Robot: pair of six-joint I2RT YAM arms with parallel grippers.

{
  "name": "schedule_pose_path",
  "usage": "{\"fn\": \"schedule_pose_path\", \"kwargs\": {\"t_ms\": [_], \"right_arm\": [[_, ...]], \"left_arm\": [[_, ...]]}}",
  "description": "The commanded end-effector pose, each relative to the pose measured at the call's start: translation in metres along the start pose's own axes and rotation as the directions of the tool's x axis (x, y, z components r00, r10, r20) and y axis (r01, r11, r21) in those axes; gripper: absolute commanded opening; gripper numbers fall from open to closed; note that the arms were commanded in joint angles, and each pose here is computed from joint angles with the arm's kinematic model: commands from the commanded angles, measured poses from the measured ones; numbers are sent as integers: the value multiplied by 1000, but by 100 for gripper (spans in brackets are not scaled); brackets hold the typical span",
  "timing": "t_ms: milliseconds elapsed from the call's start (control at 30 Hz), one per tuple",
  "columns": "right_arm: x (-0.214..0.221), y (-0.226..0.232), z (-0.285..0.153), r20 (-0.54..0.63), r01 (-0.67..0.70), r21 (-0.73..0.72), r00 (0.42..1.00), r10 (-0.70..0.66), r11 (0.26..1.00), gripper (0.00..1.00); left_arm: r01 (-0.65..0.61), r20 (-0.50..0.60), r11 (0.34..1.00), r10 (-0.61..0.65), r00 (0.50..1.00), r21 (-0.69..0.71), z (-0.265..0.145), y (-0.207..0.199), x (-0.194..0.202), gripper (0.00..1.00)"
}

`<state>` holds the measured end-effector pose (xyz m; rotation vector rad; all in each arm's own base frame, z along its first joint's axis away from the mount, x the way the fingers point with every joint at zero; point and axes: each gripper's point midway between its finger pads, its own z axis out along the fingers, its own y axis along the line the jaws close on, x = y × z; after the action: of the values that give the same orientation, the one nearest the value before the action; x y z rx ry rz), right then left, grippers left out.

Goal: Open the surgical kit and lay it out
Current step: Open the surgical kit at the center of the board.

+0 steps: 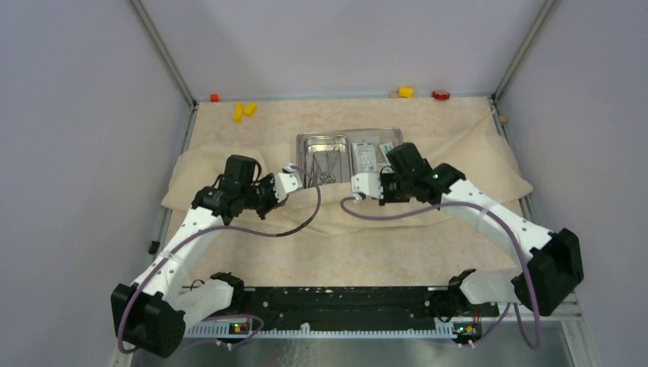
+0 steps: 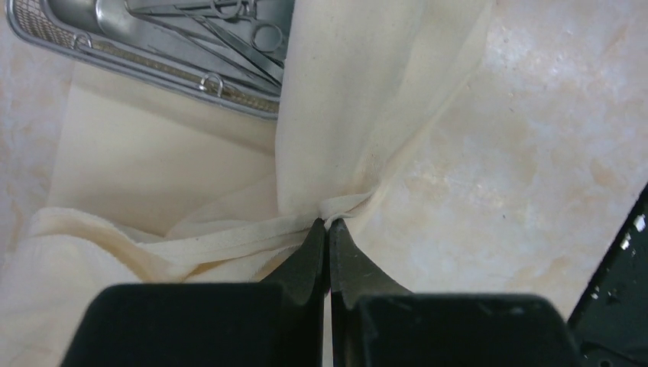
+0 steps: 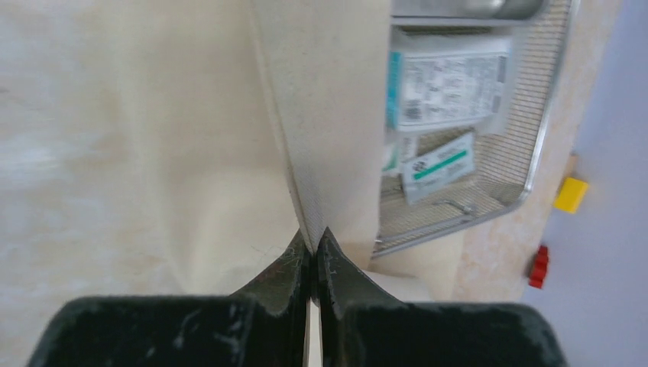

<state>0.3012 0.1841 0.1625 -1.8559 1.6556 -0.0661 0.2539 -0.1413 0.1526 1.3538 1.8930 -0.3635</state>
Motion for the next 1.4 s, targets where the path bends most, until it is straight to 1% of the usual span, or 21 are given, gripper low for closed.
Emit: {"fn": "schedule_pose_path", "kwargs": {"t_ms": [0,133,200,267,367,433,500,533,567,600,667,733,800,833,900,933,967,1033,1133,1233,1367], "right_arm": [[17,88,-20,-96,-46,-162,995,30,986,0],[16,149,-33,-83,-60,-308,996,36,950,0],[15,169,-39,-85,-59,-356,996,30,933,0],[11,183,-44,-76,-40,-388,997,11,921,0],[8,192,-50,-66,-30,-421,998,2,906,2],[8,197,-52,-62,-25,-448,998,-3,894,5],[8,200,-52,-54,-15,-461,998,-11,887,9],[7,200,-51,-49,-7,-465,999,-17,885,12],[7,201,-49,-45,-4,-468,999,-19,884,18],[5,201,-48,-36,1,-471,999,-20,882,23],[0,201,-44,-21,4,-481,1000,-16,877,36],[-8,202,-41,2,6,-500,1000,-6,866,43],[-16,200,-38,21,8,-508,1000,3,861,44],[-20,196,-36,27,5,-500,1000,10,866,45],[-28,188,-31,47,1,-465,999,24,885,45],[-32,181,-29,59,-9,-435,998,38,900,45],[-38,173,-25,74,-23,-397,996,57,918,46],[-46,156,-23,97,-56,-329,991,93,943,46],[-51,130,-23,122,-126,-261,979,162,957,47],[-49,117,-21,135,-177,-238,968,213,955,47],[-44,122,-13,115,-193,-250,967,227,949,47]], "left_arm": [[13,-200,1000,-8,980,23,-30,-32,48,0],[32,-270,998,-17,963,53,-50,-50,61,3],[67,-327,993,-33,944,94,-60,-64,72,9],[103,-390,988,-51,919,112,-67,-73,83,12],[165,-488,975,-71,870,152,-78,-90,102,23],[198,-552,966,-76,830,165,-85,-99,116,33],[210,-611,969,-88,786,131,-92,-97,126,40],[208,-639,973,-99,763,98,-95,-91,130,42],[197,-641,977,-104,760,75,-94,-85,129,44],[181,-621,982,-112,776,49,-91,-77,123,47],[142,-535,990,-107,838,23,-85,-57,96,55],[116,-423,993,-101,901,9,-82,-38,62,71],[107,-305,993,-117,945,-51,-77,-10,30,93],[119,-251,988,-140,958,-97,-73,7,16,98],[182,-186,962,-220,957,-202,-59,43,2,99],[221,-175,938,-273,946,-269,-52,63,2,99],[270,-190,897,-350,917,-349,-42,85,12,99],[383,-155,809,-492,857,-446,-30,120,29,99],[526,-121,700,-648,752,-483,-16,147,60,99],[581,-135,661,-707,694,-475,4,152,78,99],[655,-172,641,-754,634,-399,29,137,86,99]]}}
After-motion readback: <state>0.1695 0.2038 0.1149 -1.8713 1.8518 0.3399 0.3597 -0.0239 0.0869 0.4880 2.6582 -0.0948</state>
